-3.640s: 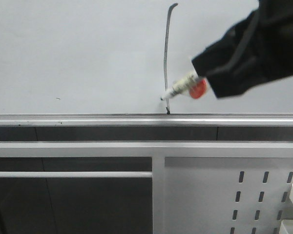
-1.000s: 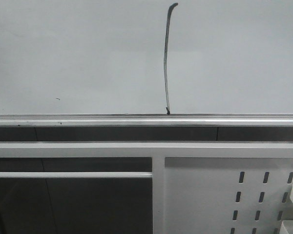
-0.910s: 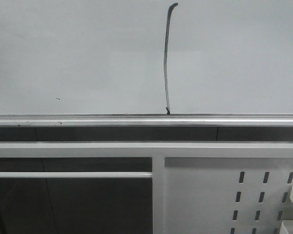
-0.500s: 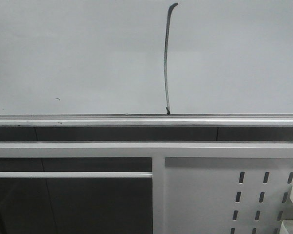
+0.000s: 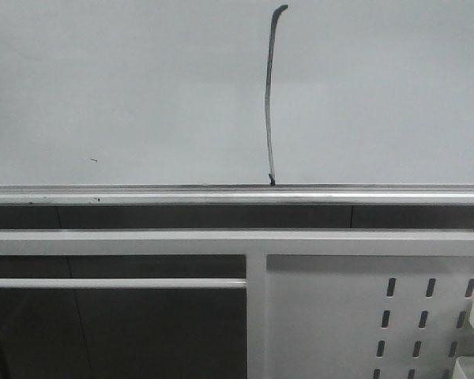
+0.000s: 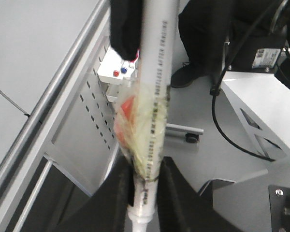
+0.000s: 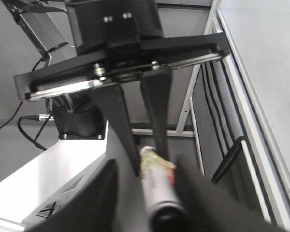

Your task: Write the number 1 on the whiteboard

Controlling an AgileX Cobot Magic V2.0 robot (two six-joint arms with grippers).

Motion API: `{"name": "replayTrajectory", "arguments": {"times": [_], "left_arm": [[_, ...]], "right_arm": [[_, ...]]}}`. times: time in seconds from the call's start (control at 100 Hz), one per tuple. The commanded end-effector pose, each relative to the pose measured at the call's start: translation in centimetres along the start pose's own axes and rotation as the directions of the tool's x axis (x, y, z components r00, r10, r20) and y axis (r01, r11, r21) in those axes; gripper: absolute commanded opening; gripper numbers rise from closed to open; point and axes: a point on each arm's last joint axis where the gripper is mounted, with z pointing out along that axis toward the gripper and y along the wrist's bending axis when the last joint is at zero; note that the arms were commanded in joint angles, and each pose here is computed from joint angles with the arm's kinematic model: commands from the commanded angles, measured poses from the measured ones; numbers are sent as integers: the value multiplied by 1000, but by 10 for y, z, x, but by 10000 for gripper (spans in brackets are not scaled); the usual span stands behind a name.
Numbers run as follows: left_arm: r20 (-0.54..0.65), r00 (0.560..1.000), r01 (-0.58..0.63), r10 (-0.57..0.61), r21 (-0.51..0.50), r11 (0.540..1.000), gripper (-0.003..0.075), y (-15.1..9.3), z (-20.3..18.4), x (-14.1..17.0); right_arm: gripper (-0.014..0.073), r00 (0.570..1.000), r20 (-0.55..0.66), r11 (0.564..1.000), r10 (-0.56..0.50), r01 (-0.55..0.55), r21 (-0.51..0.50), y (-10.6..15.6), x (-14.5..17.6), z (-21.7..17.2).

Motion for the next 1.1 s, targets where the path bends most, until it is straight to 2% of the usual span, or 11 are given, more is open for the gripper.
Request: {"name": "replayTrajectory", "arguments": {"times": [0.0, 0.08, 0.22, 0.32, 0.37, 0.42, 0.58, 0.65, 0.75, 0.83, 1.09], "left_arm": [[145, 988, 64, -55, -63, 996, -20, 7, -6, -19], [180, 979, 107, -91, -78, 991, -20, 9, -2, -17], [278, 945, 223, -176, -147, 964, -20, 19, 7, -9], [381, 894, 340, -235, -239, 910, -20, 30, 14, 1], [418, 876, 378, -240, -287, 880, -20, 35, 18, 6], [444, 866, 395, -228, -329, 858, -20, 39, 22, 9], [440, 875, 376, -201, -358, 854, -20, 37, 60, 4], [478, 862, 388, -171, -402, 829, -20, 34, 75, -1], [549, 820, 475, -160, -497, 726, -20, 33, 92, -1], [591, 780, 561, -206, -514, 649, -20, 32, 104, 4], [602, 737, 650, -307, -505, 568, -20, 58, 126, 10]], "right_arm": [[540, 996, 84, 1000, -12, 10, 20, 5, -16, -17], [605, 996, 86, 998, -19, 14, 61, 5, -17, -30], [517, 997, 73, 983, 3, -16, 180, 7, -14, -64], [281, 995, 63, 966, 80, -93, 242, 15, -5, -88], [77, 995, 55, 959, 87, -99, 266, 22, 1, -100], [-75, 996, 36, 954, 77, -84, 287, 29, 8, -108], [-48, 994, 64, 915, 90, -108, 390, 44, 37, -124], [-48, 991, 96, 888, 98, -130, 442, 50, 50, -129], [-48, 988, 115, 856, 106, -150, 495, 57, 67, -136], [-48, 984, 121, 833, 130, -174, 525, 62, 76, -142], [-48, 979, 114, 809, 171, -205, 550, 73, 88, -153]]}}
